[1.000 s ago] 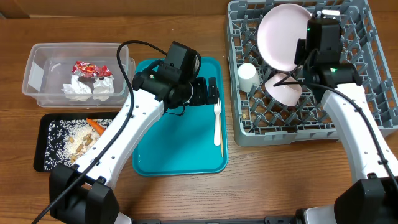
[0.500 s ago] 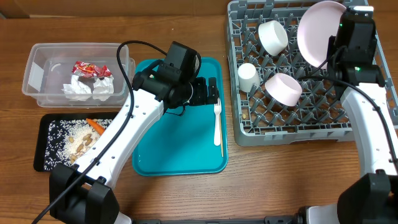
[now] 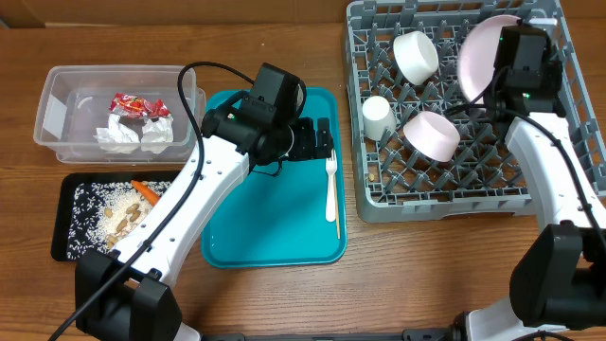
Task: Sort waste into correct bins and load items into the dishwasher
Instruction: 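Lower the white plate upright into the rack's back right slots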
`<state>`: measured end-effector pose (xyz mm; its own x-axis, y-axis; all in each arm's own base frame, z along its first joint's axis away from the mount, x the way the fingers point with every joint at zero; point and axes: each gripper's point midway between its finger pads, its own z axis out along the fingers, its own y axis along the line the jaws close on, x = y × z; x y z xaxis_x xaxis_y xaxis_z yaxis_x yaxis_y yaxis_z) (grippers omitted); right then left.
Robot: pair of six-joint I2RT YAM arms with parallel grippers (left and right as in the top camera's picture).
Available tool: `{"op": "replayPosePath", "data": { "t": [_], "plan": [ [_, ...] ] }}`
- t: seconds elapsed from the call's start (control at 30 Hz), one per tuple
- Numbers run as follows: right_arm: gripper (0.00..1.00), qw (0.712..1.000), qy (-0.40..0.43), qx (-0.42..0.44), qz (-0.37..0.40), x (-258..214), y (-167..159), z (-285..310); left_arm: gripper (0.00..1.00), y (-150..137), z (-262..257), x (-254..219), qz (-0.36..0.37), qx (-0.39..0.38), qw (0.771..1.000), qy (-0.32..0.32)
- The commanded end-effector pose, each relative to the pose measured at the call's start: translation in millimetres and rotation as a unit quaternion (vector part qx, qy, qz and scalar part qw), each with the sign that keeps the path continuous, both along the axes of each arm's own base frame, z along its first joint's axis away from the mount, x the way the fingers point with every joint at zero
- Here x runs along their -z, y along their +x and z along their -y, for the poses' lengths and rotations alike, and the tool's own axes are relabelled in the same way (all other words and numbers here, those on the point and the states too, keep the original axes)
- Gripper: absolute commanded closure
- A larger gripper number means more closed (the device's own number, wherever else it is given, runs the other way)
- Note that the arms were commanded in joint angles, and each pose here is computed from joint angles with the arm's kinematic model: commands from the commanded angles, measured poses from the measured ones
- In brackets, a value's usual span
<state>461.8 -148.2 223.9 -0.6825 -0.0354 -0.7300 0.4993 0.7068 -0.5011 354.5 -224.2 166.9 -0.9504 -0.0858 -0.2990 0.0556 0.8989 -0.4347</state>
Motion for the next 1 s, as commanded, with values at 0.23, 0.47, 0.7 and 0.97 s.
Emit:
{"op": "replayPosePath", "data": {
  "t": [0.23,0.47,0.7,0.97],
  "plan": [
    [0.96,1.0,0.017,0.022,-0.003,10,-7,1,0.0,5,0,-16,0.022,0.003,1.0,-0.008],
    [0.96,0.998,0.06,-0.006,-0.013,24,-5,-14,0.0,5,0,-16,0.022,0.003,1.0,-0.008],
    [0.96,0.995,0.082,-0.045,-0.022,31,2,-39,0.0,5,0,-16,0.022,0.003,1.0,-0.008],
    [0.96,0.982,0.14,-0.124,-0.04,45,11,-85,0.0,5,0,-16,0.022,0.003,1.0,-0.008]
  ]
}}
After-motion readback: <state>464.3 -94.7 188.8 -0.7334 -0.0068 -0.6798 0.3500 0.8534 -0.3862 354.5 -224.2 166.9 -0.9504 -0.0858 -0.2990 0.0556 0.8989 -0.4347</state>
